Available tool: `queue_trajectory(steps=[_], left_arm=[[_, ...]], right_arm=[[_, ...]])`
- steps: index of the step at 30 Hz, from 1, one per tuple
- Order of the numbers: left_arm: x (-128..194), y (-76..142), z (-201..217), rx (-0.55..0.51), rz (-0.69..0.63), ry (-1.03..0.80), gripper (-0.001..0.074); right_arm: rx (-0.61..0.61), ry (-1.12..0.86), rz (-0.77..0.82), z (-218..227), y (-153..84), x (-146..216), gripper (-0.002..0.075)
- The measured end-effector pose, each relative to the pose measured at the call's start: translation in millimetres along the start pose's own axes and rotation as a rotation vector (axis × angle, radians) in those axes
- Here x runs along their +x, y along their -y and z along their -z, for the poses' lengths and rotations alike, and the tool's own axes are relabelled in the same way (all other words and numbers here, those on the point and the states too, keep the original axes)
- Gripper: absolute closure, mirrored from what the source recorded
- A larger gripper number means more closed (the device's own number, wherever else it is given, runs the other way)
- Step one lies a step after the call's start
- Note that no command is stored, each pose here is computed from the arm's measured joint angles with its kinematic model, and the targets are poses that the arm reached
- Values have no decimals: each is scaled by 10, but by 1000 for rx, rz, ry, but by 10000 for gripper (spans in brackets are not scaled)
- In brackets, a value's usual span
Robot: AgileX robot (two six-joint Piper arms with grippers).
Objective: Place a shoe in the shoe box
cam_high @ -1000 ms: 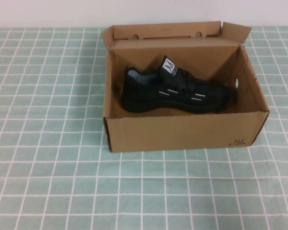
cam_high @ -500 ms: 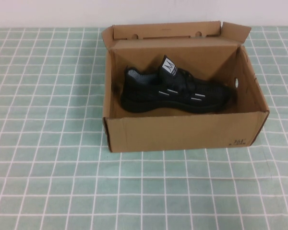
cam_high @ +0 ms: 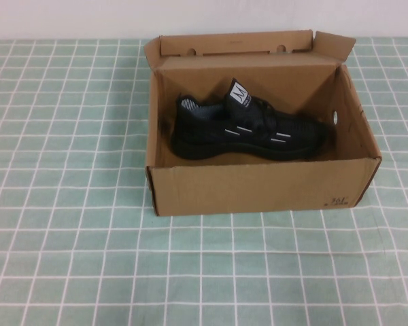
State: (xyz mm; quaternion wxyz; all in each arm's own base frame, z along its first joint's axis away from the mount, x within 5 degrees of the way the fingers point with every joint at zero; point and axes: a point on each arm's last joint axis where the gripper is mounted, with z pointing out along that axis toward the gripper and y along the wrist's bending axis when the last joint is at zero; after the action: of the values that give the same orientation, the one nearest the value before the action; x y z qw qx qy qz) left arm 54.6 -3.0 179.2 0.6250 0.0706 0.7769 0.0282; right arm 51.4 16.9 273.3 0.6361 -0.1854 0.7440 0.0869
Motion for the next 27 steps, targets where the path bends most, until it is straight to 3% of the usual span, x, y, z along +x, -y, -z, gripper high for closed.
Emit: queue_trajectory(steps=[18, 27], left_arm=[[39, 1, 1, -3, -6, -37, 738], [39, 0, 2, -3, -9, -36, 738]], right_arm=[[13, 4, -2, 8, 7, 0, 734], [290, 28, 9, 121, 130, 157, 734]])
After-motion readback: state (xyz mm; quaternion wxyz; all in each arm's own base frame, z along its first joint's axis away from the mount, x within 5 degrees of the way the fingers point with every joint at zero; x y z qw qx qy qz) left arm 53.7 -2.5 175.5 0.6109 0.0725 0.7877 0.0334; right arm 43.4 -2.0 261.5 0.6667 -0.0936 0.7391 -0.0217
